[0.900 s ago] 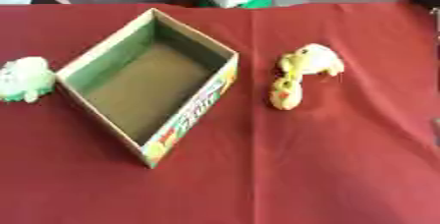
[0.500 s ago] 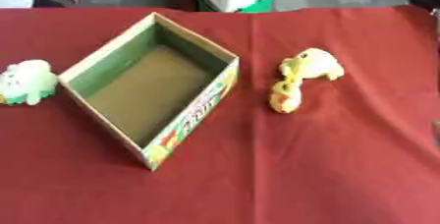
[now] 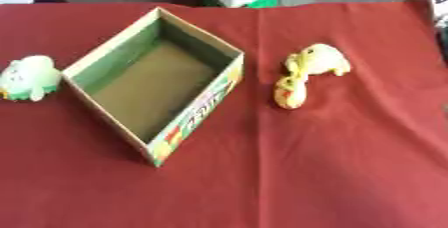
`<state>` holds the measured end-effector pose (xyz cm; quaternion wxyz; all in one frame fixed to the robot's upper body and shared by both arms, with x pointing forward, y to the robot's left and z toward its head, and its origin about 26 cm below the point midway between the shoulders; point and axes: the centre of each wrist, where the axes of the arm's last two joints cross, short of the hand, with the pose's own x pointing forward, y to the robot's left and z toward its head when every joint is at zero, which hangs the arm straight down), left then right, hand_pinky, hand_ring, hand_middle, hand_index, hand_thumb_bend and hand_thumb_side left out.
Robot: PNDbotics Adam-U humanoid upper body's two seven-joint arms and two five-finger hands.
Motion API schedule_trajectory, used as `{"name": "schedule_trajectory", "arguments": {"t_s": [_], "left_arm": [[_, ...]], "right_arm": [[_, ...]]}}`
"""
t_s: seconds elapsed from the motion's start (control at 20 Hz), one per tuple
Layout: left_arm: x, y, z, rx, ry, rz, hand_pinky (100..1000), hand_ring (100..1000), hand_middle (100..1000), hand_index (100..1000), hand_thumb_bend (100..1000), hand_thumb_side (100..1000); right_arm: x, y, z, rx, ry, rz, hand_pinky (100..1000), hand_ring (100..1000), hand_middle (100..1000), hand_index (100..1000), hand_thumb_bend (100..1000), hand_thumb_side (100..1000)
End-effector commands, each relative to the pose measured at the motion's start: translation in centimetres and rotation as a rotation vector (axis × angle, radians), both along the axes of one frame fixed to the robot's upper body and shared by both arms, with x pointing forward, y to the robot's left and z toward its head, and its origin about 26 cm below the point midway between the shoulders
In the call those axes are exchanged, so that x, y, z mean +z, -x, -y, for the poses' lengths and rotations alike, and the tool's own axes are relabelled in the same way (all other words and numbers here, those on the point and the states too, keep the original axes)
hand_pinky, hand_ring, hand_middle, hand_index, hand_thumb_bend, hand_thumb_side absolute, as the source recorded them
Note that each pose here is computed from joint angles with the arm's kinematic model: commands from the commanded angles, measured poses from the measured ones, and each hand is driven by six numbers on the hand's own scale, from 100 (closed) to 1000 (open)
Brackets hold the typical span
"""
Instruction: Pick up objects on the table and place them in the box.
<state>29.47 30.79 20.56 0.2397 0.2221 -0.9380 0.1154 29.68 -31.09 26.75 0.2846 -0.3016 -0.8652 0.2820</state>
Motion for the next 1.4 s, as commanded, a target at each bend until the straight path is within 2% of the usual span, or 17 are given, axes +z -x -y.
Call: {"name": "schedule_trajectory", "arguments": {"t_s": [0.05,0.25,0.4,0.6,0.85,1.0,1.2,1.4], "left_arm": [[0.9,0.2,0.1,-0.020,-0.031,0.020,554,583,589,800,100,820],[0.9,0.1,0.3,-0.036,-0.040,0.012,555,583,589,800,100,819],[0.9,0.1,0.4,-0.046,-0.046,0.008,555,583,589,799,100,819],[1.1,0.0,0.6,-0.064,-0.057,0.007,555,584,589,798,100,819],[1.1,0.0,0.8,-0.083,-0.064,0.001,555,584,585,790,100,820],[1.1,0.0,0.9,-0.091,-0.067,-0.001,555,584,585,789,100,821],[1.2,-0.1,1.1,-0.102,-0.069,-0.002,555,584,583,787,100,821],[1.1,-0.1,1.2,-0.109,-0.069,-0.006,555,584,581,778,100,822]], "right_arm": [[2.2,0.4,-0.5,-0.056,0.294,-0.025,788,796,773,922,320,987],[3.5,0.4,-1.5,-0.100,0.587,-0.102,787,801,767,937,353,942],[4.0,0.4,-2.2,-0.097,0.730,-0.181,789,814,766,944,376,883],[3.9,0.3,-3.3,-0.066,0.869,-0.315,800,829,768,979,428,744],[3.3,0.2,-4.2,-0.032,0.935,-0.463,810,838,763,1000,512,606],[2.9,0.2,-4.5,-0.044,0.935,-0.536,815,845,761,1000,550,564],[2.4,0.0,-4.7,-0.089,0.931,-0.608,808,849,760,1000,602,536],[1.9,-0.5,-4.9,-0.137,0.926,-0.641,796,846,764,1000,600,544]]}}
